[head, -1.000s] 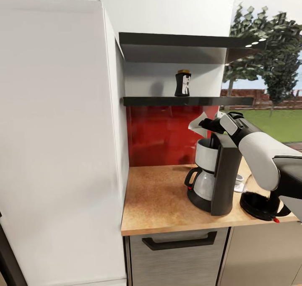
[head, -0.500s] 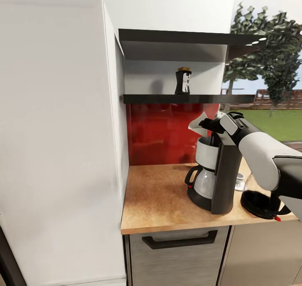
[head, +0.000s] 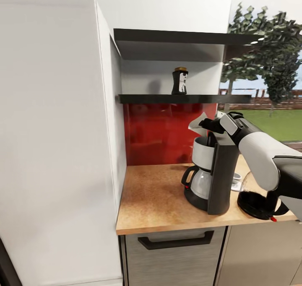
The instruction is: Set up a coffee station on the kitchen countertop: keep the coffee maker on the countertop, move the bottle of coffee from the kitchen shelf to the counter next to the coffee maker, place a paper coffee filter on top of the coffee maker, put the saucer next to the coffee maker with the coffee cup on the saucer, and place the electric kettle next to the coffee maker.
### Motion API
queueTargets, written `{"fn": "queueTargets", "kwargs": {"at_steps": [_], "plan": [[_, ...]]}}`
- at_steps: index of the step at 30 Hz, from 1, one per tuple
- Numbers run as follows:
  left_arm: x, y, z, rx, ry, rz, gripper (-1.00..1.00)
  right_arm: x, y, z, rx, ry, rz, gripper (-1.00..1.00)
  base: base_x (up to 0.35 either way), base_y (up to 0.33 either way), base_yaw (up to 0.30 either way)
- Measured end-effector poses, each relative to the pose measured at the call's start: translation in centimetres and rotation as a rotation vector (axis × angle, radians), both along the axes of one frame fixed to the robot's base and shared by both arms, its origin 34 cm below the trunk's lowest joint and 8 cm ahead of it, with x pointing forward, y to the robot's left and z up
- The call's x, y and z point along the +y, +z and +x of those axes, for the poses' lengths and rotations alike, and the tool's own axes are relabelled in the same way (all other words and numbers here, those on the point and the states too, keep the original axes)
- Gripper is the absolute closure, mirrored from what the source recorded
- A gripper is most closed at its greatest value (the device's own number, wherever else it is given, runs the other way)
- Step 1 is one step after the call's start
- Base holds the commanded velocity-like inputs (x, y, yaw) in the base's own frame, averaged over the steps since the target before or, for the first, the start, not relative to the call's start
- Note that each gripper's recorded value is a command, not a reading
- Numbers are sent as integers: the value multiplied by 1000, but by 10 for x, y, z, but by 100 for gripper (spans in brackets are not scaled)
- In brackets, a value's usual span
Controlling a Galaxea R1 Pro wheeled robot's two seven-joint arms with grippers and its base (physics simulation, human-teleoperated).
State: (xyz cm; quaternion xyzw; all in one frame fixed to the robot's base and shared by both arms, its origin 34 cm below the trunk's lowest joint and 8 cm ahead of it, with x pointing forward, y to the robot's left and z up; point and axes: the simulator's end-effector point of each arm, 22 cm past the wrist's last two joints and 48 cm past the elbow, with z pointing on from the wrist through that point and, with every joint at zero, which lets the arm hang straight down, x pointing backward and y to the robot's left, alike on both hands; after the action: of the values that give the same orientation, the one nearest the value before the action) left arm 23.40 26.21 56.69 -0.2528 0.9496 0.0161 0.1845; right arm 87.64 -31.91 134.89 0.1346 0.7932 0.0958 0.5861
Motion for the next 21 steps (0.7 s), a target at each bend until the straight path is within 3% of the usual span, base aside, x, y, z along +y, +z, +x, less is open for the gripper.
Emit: {"fn": "queueTargets", "kwargs": {"at_steps": [21], "plan": [[0,0,0,-2,-1,1,-100,0,0,0,0,0,0,100,1,-3,0]]}}
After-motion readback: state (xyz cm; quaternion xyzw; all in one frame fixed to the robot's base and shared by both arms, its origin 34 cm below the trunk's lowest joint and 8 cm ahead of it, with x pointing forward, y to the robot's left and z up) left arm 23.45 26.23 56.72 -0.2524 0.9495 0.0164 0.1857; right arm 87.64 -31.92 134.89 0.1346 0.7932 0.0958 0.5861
